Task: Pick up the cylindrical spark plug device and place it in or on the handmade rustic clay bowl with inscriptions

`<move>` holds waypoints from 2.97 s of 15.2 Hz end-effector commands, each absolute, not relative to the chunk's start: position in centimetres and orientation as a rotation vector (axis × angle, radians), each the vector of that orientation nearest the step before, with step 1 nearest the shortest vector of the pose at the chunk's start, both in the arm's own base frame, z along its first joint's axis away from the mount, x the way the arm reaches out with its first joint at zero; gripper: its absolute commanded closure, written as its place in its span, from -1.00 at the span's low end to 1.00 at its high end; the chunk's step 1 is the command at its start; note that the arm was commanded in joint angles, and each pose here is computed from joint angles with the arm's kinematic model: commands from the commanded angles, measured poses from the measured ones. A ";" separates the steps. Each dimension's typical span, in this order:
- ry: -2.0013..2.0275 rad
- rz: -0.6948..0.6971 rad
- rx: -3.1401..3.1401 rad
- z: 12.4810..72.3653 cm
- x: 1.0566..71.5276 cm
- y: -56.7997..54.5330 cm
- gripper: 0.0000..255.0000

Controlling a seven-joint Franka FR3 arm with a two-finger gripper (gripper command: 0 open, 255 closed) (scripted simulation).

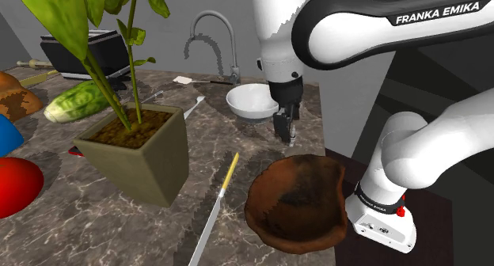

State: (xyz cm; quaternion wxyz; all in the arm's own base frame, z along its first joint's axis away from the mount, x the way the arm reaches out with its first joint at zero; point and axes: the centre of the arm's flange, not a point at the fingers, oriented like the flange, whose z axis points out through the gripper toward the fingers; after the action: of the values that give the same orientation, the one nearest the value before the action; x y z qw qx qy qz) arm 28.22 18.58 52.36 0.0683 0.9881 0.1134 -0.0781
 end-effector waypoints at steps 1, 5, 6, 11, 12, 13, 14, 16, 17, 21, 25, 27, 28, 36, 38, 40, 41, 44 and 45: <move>0.342 -0.236 2.975 51.3 28.0 18.5 -1.00; 0.342 -0.236 2.975 50.0 27.8 18.3 -1.00; 0.342 -0.236 2.975 50.0 27.8 18.3 -1.00; 0.342 -0.236 2.975 50.0 27.8 18.3 -1.00; 0.342 -0.236 2.975 50.0 27.8 18.3 1.00; 0.342 -0.236 2.975 50.0 27.8 18.3 1.00; 0.342 -0.236 2.975 50.0 27.8 18.3 1.00; 0.342 -0.236 2.975 50.0 27.8 18.3 1.00; 0.342 -0.236 2.975 50.0 27.8 18.3 1.00; 0.342 -0.236 2.975 50.0 27.8 18.3 1.00; 0.342 -0.236 2.975 52.1 27.8 18.3 1.00; 0.342 -0.236 2.975 53.1 27.8 18.3 1.00; 0.342 -0.236 2.975 53.7 27.8 18.3 1.00; 0.342 -0.236 2.975 57.9 27.8 18.3 1.00; 0.342 -0.236 2.975 58.9 27.8 18.3 1.00; 0.342 -0.236 2.975 60.0 27.8 18.3 1.00; 0.342 -0.236 2.975 60.5 27.8 18.3 1.00; 0.342 -0.236 2.975 62.1 27.8 18.3 1.00; 0.342 -0.236 2.975 62.6 27.8 18.3 1.00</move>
State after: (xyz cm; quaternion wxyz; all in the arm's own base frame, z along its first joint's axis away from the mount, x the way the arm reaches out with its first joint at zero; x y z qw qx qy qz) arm 27.75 18.33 62.06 0.0685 0.9881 0.1137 -0.0780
